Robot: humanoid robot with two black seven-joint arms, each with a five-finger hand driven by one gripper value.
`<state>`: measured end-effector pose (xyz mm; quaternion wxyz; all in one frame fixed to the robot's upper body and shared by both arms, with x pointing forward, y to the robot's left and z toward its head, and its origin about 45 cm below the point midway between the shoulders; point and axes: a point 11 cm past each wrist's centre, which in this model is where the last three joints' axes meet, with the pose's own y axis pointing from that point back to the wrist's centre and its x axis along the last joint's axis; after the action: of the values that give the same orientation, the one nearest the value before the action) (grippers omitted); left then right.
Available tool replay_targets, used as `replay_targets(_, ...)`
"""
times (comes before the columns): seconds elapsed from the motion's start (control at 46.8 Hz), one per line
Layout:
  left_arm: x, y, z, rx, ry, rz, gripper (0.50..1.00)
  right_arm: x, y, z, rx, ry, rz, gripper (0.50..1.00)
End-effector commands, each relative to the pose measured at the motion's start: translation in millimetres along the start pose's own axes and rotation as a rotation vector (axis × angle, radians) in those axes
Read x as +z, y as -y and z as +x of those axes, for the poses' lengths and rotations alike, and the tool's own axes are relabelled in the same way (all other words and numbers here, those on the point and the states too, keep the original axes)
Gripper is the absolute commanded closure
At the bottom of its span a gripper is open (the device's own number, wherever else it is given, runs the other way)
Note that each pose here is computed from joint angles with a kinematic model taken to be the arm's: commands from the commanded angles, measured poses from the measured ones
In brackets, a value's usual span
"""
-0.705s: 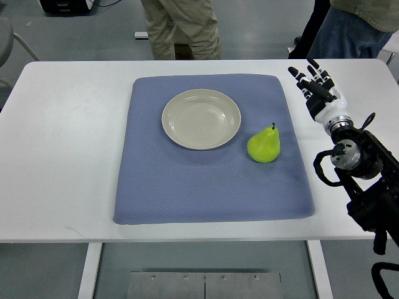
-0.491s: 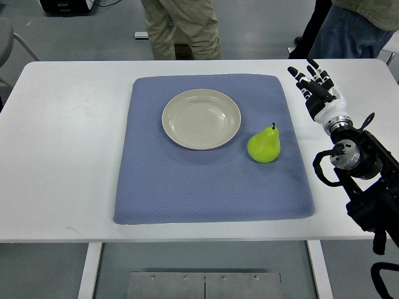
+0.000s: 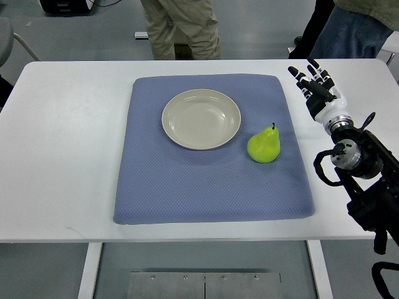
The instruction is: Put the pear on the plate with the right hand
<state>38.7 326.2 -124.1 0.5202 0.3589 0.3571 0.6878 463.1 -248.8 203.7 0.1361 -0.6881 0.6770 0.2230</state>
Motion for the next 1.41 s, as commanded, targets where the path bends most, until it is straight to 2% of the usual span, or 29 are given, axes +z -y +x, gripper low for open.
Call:
replay_targets(0.0,-0.1,0.0,0.0,0.000,0.000,0.000,0.500,-1.1,0.3,-0.2,0.000,0.001,0.003,0.500)
replay_targets(0.342,-0.1,0.0,0.0,0.000,0.000,0.000,0.500,-4.1,1.7,-2.6,-0.006,0.012,0.008,0.500)
replay_targets(0.833,-0.1,0.0,0.0,0.000,0.000,0.000,0.500,-16.4,3.8,-9.1,-0.010,0.006,0.097,0.500)
replay_targets(1.389,-0.1,0.0,0.0,0.000,0.000,0.000,0.500,-33.2,-3.2,16.5,-0.074,-0.146,0.112,0.500)
